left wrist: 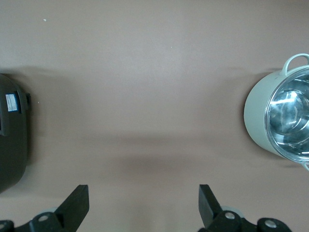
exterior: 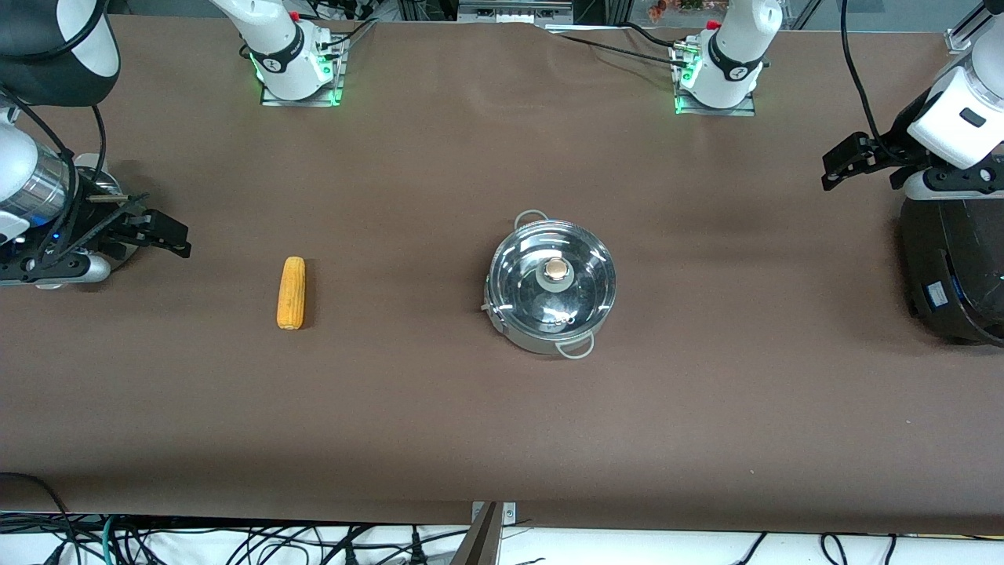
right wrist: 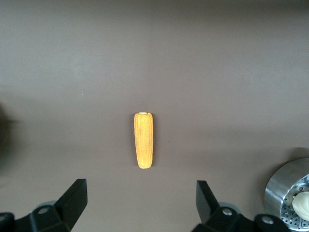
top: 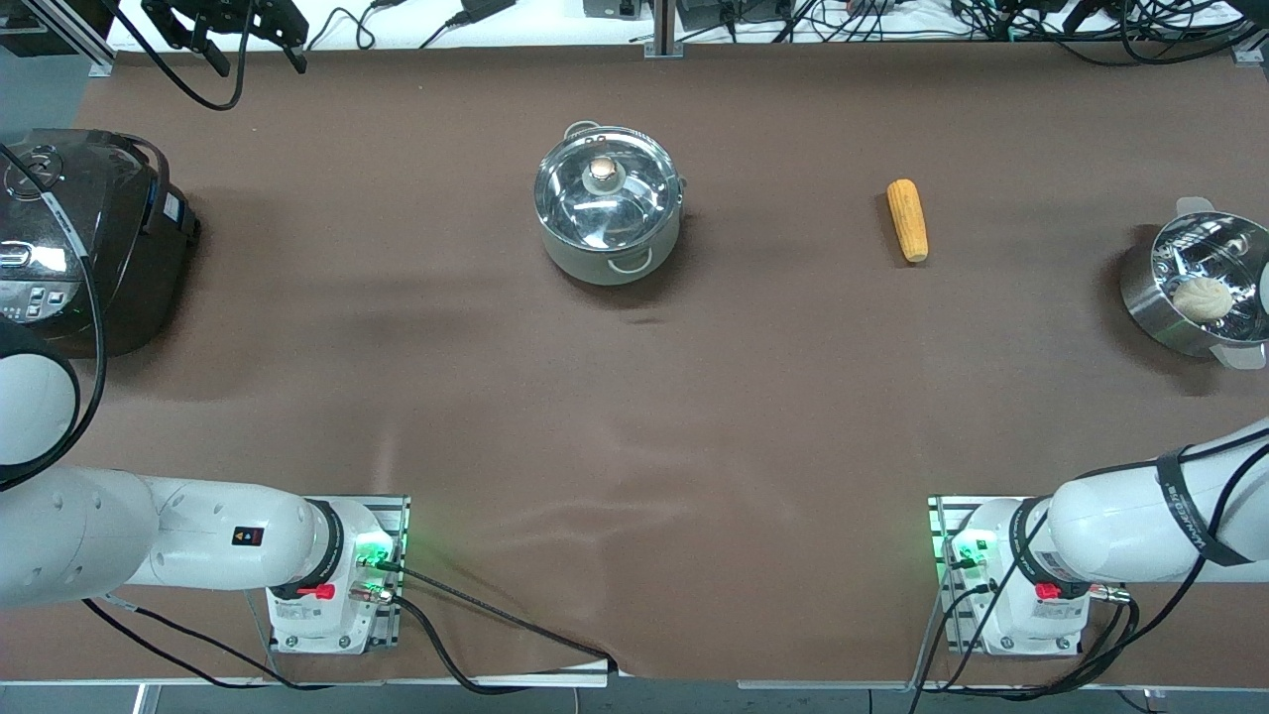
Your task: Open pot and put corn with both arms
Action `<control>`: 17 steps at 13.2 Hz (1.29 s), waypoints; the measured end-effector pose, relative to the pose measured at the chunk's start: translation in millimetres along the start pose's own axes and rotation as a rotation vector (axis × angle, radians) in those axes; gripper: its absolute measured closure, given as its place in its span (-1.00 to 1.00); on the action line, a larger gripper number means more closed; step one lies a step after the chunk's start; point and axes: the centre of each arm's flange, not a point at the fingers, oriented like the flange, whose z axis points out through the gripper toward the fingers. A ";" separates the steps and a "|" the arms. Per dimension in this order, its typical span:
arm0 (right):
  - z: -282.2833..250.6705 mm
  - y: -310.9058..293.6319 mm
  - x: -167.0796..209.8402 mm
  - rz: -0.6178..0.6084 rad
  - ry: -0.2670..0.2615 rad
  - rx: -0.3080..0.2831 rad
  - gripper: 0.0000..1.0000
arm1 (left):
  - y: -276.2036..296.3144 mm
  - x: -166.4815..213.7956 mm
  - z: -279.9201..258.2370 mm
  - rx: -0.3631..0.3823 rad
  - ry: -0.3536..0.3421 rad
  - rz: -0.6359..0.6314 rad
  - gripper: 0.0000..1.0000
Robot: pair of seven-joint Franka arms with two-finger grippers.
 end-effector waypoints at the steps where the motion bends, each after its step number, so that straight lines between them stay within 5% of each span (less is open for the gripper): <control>1: 0.0 0.1 0.0 0.000 0.000 0.000 -1.00 | 1.0 0.2 0.6 0.000 -0.001 0.002 -1.00; 9: 0.0 0.1 0.0 0.000 0.000 0.000 -1.00 | 26.2 -0.4 18.6 0.012 -0.070 0.051 -1.00; 17: 1.3 1.0 0.2 0.002 -0.003 0.000 -1.00 | 230.9 17.7 71.0 0.022 -0.103 -0.009 -1.00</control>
